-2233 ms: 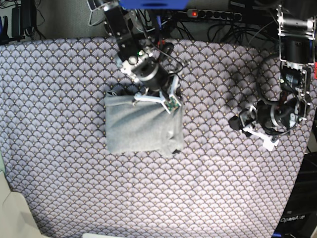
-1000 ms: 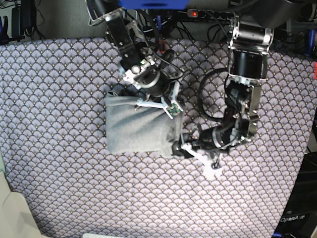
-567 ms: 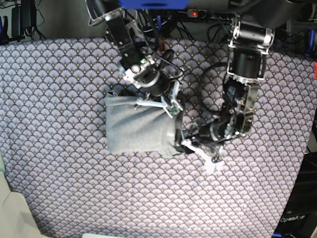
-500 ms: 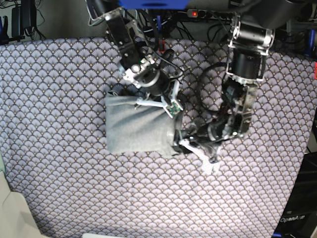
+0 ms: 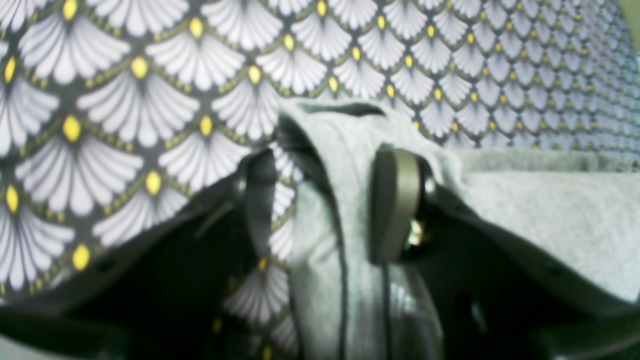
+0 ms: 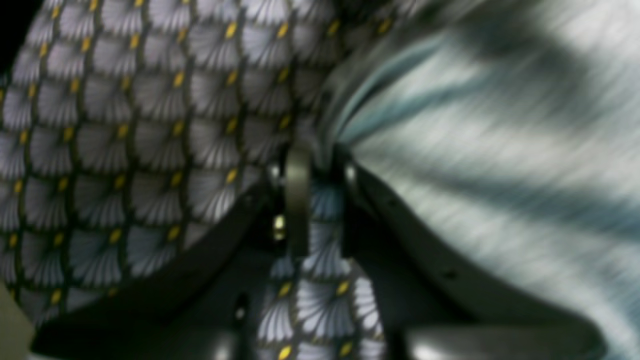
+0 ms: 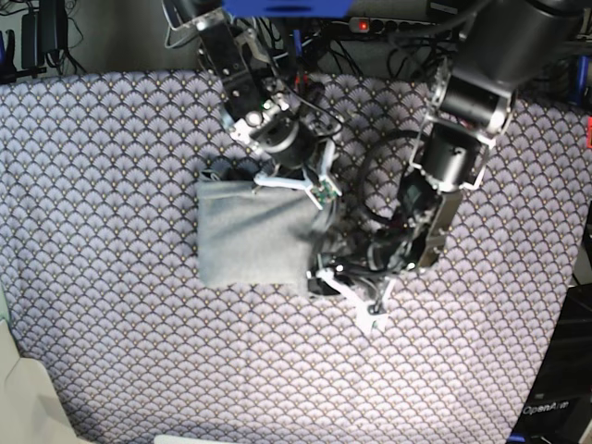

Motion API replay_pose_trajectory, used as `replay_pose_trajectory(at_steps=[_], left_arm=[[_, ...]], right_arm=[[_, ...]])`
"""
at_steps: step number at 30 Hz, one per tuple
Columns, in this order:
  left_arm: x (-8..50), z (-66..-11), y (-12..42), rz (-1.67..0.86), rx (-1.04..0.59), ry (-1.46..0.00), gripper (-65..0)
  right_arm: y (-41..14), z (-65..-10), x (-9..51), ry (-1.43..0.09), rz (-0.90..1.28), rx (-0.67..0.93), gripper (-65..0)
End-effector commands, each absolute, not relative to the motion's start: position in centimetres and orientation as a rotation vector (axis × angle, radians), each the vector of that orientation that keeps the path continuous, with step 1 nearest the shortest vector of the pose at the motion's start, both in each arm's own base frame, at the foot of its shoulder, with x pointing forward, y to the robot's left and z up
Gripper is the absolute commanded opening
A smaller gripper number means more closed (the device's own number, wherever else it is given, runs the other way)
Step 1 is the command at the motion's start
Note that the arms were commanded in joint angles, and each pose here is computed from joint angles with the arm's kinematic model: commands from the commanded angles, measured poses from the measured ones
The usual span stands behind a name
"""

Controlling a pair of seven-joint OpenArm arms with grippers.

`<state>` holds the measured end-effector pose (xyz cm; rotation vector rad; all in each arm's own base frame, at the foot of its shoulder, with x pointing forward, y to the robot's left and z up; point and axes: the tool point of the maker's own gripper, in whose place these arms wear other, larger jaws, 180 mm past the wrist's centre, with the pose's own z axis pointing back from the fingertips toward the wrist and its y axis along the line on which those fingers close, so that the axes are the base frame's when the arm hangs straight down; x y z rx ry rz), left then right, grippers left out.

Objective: Fold the T-shirt properly
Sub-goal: 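Reach the left gripper to the bundle's opposite edge and grasp it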

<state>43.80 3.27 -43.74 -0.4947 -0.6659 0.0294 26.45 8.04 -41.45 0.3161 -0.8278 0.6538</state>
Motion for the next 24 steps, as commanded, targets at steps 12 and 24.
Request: replay_pose_trajectory(at_steps=[12, 24], left_arm=[[41.9, -46.9, 3.6, 0.003, -0.411, -0.597, -33.8], [41.7, -47.1, 3.8, 0.004, -0.408, -0.590, -33.8]], right_arm=[[3.4, -36.5, 25.8, -0.987, 0.690, 0.185, -51.5], [-8.4, -30.8, 31.1, -1.117, 0.618, -0.109, -59.0]])
